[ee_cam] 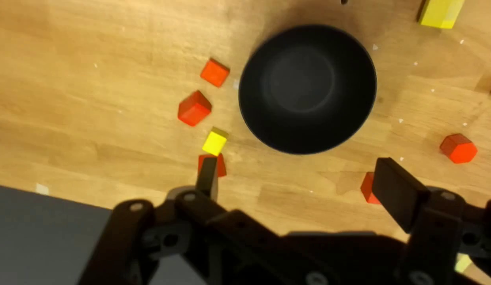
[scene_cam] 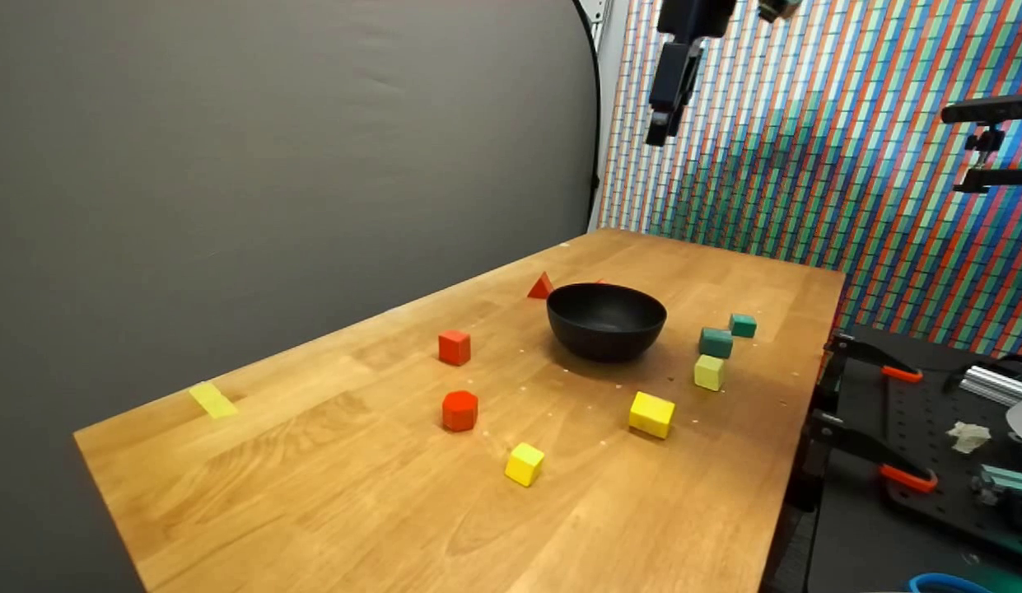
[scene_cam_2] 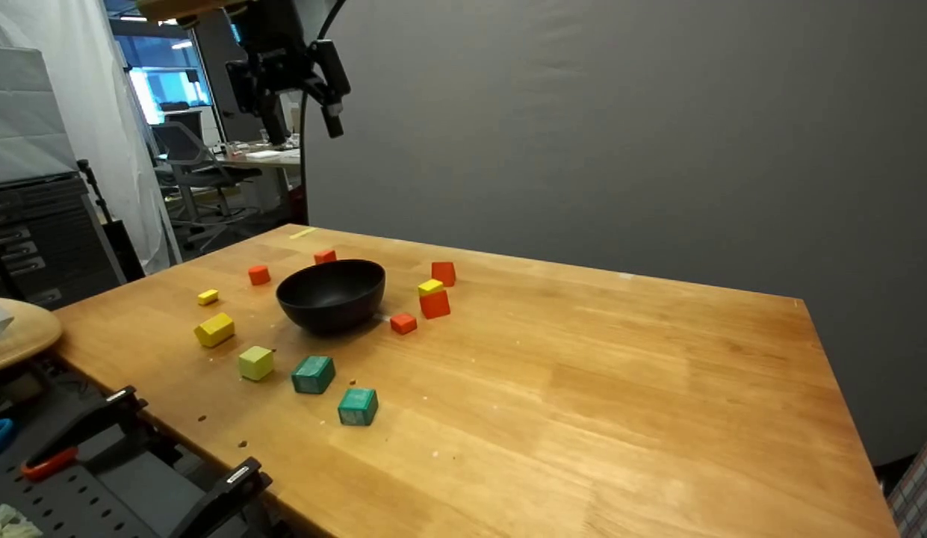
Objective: Pick up all the blocks from the table and put them in the black bowl.
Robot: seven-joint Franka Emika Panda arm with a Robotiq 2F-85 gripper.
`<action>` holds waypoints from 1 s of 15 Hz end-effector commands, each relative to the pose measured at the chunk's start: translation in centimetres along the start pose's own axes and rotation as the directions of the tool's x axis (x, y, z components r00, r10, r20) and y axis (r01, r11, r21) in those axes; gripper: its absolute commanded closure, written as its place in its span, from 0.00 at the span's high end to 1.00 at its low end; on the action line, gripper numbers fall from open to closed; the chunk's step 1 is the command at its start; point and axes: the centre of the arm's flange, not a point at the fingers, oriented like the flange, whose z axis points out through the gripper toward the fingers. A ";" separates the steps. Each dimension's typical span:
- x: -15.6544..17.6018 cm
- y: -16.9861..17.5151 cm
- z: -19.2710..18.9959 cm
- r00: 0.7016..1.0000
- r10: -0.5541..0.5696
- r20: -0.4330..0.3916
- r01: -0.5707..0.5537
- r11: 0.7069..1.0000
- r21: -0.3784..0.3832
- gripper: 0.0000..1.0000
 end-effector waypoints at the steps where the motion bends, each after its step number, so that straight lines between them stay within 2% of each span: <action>1: 8.7 -3.1 2.3 0.980 -0.189 -0.058 0.190 0.982 0.022 1.00; 3: 12.2 -5.9 4.0 0.956 -0.284 -0.076 0.289 0.955 0.063 1.00; 6: 17.0 -10.1 7.0 0.915 -0.394 -0.088 0.404 0.899 0.168 1.00; 7: 18.7 -11.3 7.5 0.905 -0.418 -0.076 0.425 0.889 0.174 1.00; 8: 18.4 -11.4 7.3 0.888 -0.458 -0.034 0.457 0.875 0.159 1.00; 9: 14.3 -11.3 7.8 0.916 -0.396 -0.062 0.401 0.904 0.150 1.00; 12: 16.2 -11.8 8.6 0.903 -0.428 -0.037 0.428 0.888 0.169 1.00; 13: 16.0 -11.4 8.6 0.924 -0.382 -0.039 0.383 0.913 0.142 1.00; 15: 16.6 -12.3 10.6 0.963 -0.269 -0.016 0.267 0.947 0.177 1.00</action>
